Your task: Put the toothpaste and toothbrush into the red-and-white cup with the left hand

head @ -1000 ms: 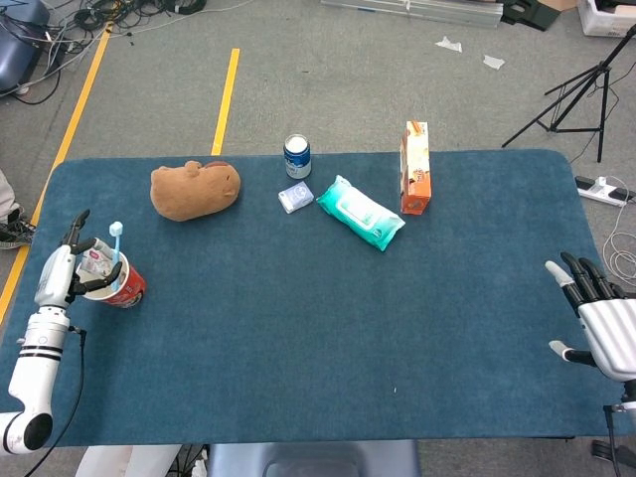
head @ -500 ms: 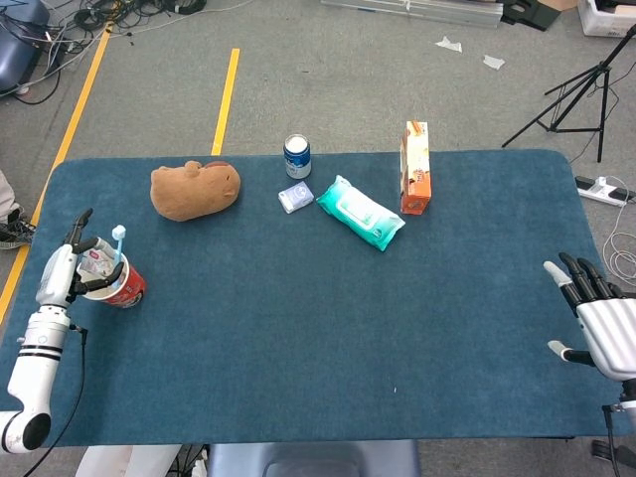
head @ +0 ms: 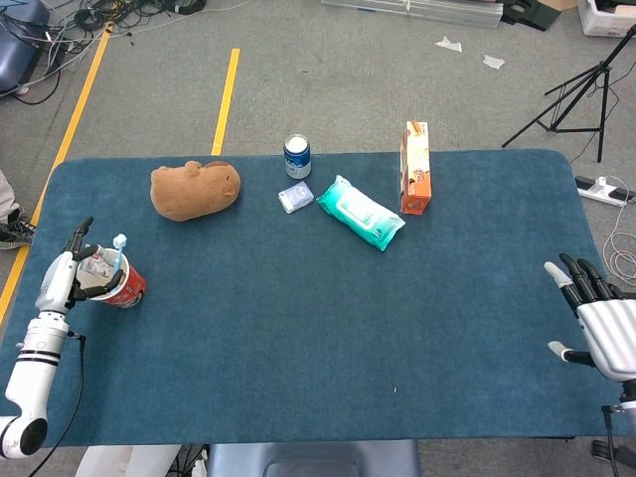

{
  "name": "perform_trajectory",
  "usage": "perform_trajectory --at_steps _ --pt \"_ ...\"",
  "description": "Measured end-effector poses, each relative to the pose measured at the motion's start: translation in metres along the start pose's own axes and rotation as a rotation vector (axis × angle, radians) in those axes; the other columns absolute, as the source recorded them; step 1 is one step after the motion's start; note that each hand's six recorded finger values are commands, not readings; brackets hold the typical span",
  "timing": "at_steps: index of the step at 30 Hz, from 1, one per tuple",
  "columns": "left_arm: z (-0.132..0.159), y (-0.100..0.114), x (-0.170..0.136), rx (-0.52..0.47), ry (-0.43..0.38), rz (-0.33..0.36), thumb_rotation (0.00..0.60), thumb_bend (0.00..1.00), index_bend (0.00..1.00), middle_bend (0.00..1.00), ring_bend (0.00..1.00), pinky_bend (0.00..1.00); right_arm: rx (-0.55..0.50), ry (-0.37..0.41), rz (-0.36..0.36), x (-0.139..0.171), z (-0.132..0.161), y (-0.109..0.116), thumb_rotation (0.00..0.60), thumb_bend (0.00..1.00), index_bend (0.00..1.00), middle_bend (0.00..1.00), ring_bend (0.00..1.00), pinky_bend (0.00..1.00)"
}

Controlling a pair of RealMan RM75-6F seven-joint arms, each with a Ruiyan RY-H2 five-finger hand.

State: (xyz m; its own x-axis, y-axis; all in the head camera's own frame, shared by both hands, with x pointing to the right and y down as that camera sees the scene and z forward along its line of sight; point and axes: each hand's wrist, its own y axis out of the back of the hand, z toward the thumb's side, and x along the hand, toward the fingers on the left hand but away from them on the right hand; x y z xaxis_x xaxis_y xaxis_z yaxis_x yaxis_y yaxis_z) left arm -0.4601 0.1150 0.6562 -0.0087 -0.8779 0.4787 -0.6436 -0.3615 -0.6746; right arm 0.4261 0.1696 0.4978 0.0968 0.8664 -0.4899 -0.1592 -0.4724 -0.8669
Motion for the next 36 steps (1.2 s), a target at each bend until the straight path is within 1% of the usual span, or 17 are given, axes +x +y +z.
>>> perform_trajectory --at_steps 4,8,14,29,36 --pt "0.0 0.0 -0.001 0.0 -0.003 -0.002 0.6 0.33 0.6 0.0 0.0 0.0 0.0 0.002 0.001 0.0 0.001 -0.001 0.6 0.0 0.0 0.0 0.0 0.32" --pt "-0.001 0.0 -0.001 -0.002 -0.001 -0.006 0.6 0.33 0.54 0.0 0.0 0.0 0.0 0.003 0.001 0.0 0.001 -0.001 0.6 0.0 0.0 0.0 0.0 0.32" --pt "-0.001 0.0 -0.001 0.001 0.002 -0.008 0.6 0.33 0.5 0.0 0.0 0.0 -0.001 0.002 0.001 0.0 0.001 -0.001 0.6 0.0 0.0 0.0 0.0 0.32" --pt "0.002 -0.001 -0.001 -0.005 0.0 -0.008 0.6 0.33 0.49 0.0 0.0 0.0 -0.002 0.002 0.003 0.0 0.0 -0.002 0.6 0.0 0.0 0.0 0.0 0.32" --pt "0.017 -0.005 -0.006 -0.008 -0.034 -0.024 0.6 0.33 0.49 0.0 0.0 0.0 0.0 0.006 -0.002 0.0 0.001 0.0 0.6 0.0 0.0 0.0 0.0 0.32"
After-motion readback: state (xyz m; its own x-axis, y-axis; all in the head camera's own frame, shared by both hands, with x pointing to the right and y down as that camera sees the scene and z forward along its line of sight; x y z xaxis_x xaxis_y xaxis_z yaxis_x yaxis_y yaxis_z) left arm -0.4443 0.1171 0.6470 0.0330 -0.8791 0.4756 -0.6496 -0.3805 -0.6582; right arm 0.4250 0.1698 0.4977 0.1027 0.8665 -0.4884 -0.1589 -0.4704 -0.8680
